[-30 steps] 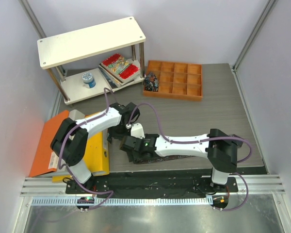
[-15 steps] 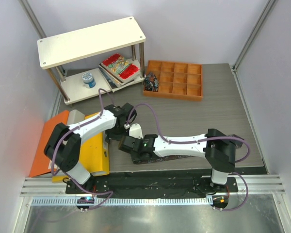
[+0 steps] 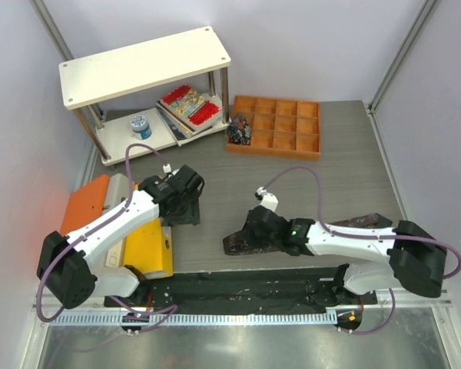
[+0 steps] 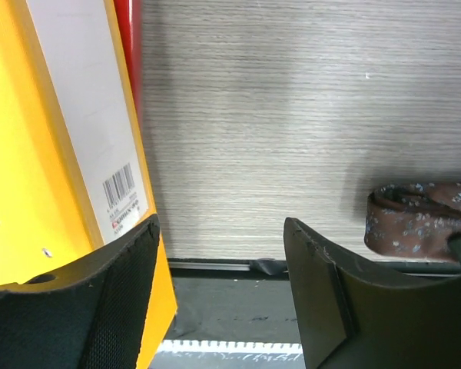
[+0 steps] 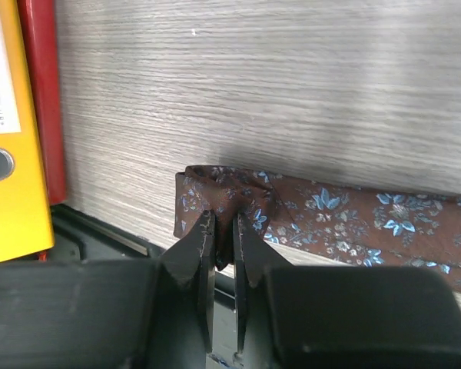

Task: Roll the ties
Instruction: Roll the tie at the center of the board.

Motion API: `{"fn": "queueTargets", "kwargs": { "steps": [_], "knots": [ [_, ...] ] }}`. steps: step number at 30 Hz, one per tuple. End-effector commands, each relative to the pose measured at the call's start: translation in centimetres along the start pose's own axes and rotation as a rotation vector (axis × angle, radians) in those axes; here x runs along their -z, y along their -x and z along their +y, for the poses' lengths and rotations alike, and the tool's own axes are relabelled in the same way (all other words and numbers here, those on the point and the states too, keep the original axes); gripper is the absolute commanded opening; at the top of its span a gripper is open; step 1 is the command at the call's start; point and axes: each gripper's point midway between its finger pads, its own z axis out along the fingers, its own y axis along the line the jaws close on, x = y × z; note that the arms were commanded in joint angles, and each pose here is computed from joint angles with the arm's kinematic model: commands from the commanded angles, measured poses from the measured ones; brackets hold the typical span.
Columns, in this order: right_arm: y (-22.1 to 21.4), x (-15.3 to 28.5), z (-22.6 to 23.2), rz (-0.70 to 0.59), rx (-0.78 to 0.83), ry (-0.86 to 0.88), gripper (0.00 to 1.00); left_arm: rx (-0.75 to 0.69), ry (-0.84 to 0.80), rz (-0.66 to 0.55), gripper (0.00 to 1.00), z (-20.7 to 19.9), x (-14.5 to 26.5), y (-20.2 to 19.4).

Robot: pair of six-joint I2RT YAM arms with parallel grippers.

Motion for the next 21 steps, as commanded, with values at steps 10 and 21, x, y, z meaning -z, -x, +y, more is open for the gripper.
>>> {"fn": "queueTargets", "kwargs": {
  "steps": [10,21],
  "knots": [
    [0.9,1.7,-1.7,-0.125,-0.254,0.215,0.01,0.004,-0.185,-0.120,0.65,-5.1,1.0,-0.9],
    [-0.8,-0.1,-5.8,-0.134,-0.212,0.100,0.01,-0.032,-0.256,-0.127,0.65,-9.8,0.3,-3.2]
  ]
}}
